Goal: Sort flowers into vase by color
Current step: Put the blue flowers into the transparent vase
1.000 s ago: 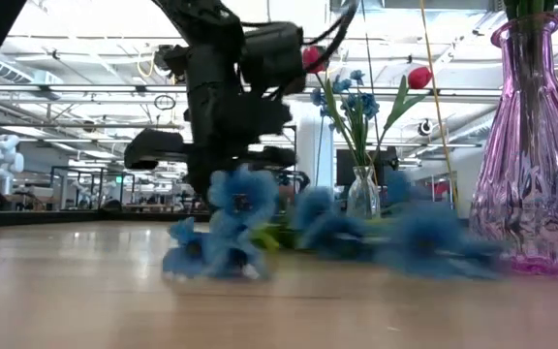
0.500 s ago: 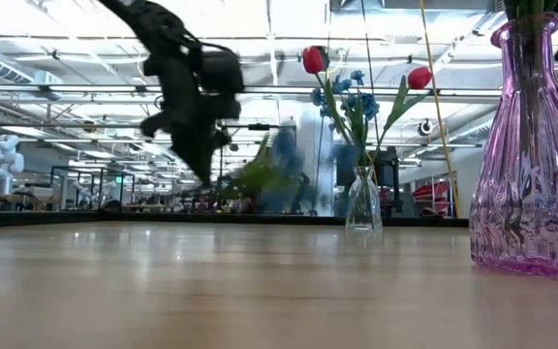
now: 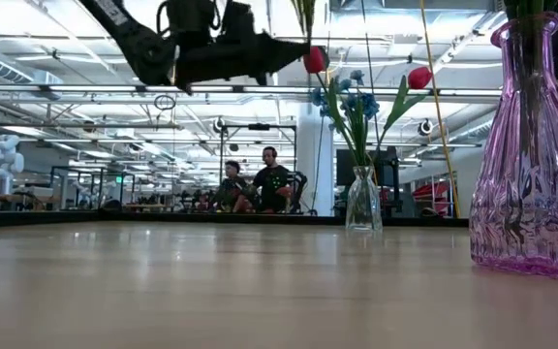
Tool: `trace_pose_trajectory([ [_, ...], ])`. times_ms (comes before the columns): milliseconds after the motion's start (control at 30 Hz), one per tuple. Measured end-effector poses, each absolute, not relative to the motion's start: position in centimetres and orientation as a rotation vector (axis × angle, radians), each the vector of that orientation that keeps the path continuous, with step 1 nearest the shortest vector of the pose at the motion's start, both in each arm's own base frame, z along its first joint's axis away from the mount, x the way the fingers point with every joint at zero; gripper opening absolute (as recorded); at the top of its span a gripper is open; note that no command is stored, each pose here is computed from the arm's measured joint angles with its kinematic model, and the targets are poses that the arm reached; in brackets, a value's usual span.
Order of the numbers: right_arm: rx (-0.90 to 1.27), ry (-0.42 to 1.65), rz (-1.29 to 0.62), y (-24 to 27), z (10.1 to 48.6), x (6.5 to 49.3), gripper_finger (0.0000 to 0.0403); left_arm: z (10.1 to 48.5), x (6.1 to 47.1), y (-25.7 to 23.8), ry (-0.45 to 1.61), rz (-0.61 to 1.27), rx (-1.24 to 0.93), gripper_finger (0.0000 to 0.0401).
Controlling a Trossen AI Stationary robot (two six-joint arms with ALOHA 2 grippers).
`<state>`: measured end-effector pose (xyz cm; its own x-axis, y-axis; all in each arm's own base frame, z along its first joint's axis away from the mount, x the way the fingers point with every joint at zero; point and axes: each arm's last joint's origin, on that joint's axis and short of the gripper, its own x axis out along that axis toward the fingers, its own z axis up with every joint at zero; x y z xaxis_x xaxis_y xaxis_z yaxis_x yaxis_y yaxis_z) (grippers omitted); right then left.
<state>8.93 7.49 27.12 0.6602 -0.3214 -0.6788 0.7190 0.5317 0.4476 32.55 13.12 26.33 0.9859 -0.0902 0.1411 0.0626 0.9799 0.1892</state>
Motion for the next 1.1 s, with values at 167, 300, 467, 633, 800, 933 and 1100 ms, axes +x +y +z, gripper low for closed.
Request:
trace_pose_trajectory([
  [167, 0.820, 0.548, -0.705, 7.1, 27.1, 9.3, 0.0123, 25.3, 35.9, 12.1, -0.290, -0.028, 0.118, 0.0000],
  [300, 0.835, 0.539, -0.727, 6.9, 27.1, 9.5, 0.0123, 23.1, 39.3, 11.4, -0.268, 0.000, 0.091, 0.0000],
  [467, 0.842, 0.532, -0.744, 6.8, 27.1, 9.6, 0.0123, 21.6, 41.9, 11.4, -0.259, 0.058, 0.123, 0.0000],
  [633, 0.850, 0.530, -0.759, 6.6, 27.1, 9.7, 0.0123, 21.1, 42.8, 11.9, -0.254, 0.121, 0.153, 0.0000],
  [800, 0.854, 0.527, -0.769, 6.5, 27.1, 9.8, 0.0123, 19.5, 42.8, 13.3, -0.220, 0.176, 0.155, 0.0000],
  [933, 0.856, 0.526, -0.772, 6.5, 27.1, 9.8, 0.0123, 18.4, 42.9, 13.9, -0.192, 0.199, 0.160, 0.0000],
  [1100, 0.858, 0.528, -0.772, 6.5, 27.1, 9.8, 0.0123, 18.0, 44.1, 14.5, -0.202, 0.209, 0.179, 0.0000],
])
